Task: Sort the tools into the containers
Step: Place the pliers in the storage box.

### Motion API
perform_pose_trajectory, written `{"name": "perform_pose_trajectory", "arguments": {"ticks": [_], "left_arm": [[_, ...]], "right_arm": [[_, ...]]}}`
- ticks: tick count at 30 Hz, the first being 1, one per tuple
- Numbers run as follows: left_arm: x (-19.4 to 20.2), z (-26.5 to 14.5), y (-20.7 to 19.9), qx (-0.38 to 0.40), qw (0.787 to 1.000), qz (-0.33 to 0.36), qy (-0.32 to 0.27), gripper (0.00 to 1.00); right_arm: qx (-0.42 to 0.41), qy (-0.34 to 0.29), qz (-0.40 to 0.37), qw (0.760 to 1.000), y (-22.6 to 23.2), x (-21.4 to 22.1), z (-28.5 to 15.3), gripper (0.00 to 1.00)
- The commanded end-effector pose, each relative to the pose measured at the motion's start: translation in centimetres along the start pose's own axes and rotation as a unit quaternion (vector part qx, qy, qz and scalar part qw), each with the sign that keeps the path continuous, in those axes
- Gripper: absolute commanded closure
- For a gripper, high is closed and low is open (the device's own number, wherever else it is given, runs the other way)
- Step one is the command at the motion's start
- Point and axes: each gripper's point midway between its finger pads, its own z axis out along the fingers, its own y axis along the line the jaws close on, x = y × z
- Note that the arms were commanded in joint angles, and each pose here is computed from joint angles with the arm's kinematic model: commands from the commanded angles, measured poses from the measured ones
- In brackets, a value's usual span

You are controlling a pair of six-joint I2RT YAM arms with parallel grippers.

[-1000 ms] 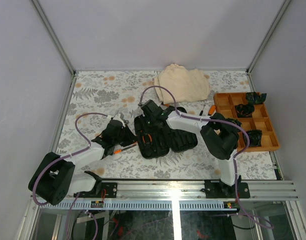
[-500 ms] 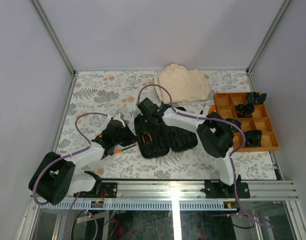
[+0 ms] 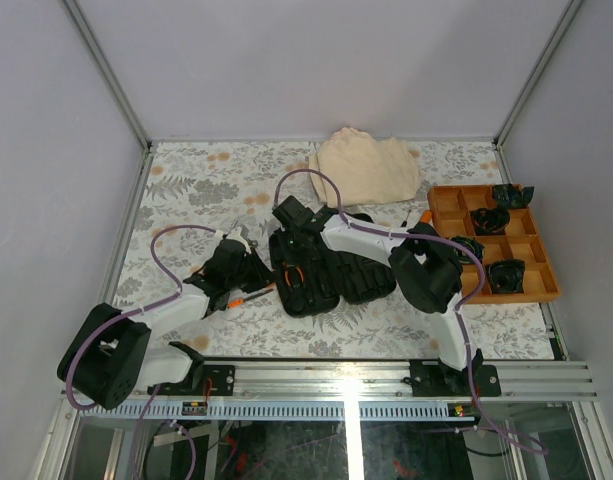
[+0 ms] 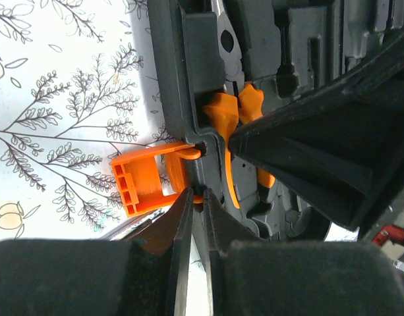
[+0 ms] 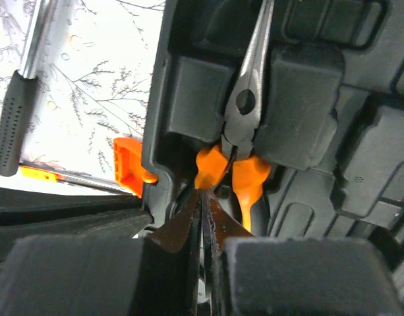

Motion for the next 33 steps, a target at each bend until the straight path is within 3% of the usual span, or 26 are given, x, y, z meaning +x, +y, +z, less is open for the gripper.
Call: {"name": "perform_pose_trajectory", "arguments": {"ticks": [1, 10, 21, 24, 33], "left_arm": [[1.8, 0.1, 0.9, -0.010, 0.999, 0.009, 0.035, 0.93], [2.0, 0.1, 0.7, -0.009, 0.999, 0.012, 0.037, 0.94], [1.6, -0.4, 1.5, -0.036, 0.999, 0.005, 0.025, 0.94], [1.5, -0.5, 1.4, -0.037, 0.999, 0.005, 0.027, 0.94], [1.3, -0.5, 1.1, -0.039, 0.999, 0.009, 0.034, 0.92]], "right_arm": [[0.080, 0.090, -0.014, 0.993, -4.2, 6.0, 3.9, 0.96], [0.091, 0.093, -0.021, 0.991, -4.8, 6.2, 3.6, 0.95], [0.011, -0.084, -0.050, 0.995, 0.0, -1.9, -4.7, 0.77], [0.015, -0.118, -0.044, 0.992, -0.6, -2.6, -6.3, 0.76], [0.006, -0.090, -0.021, 0.996, -2.6, -0.1, -4.5, 0.76]]}}
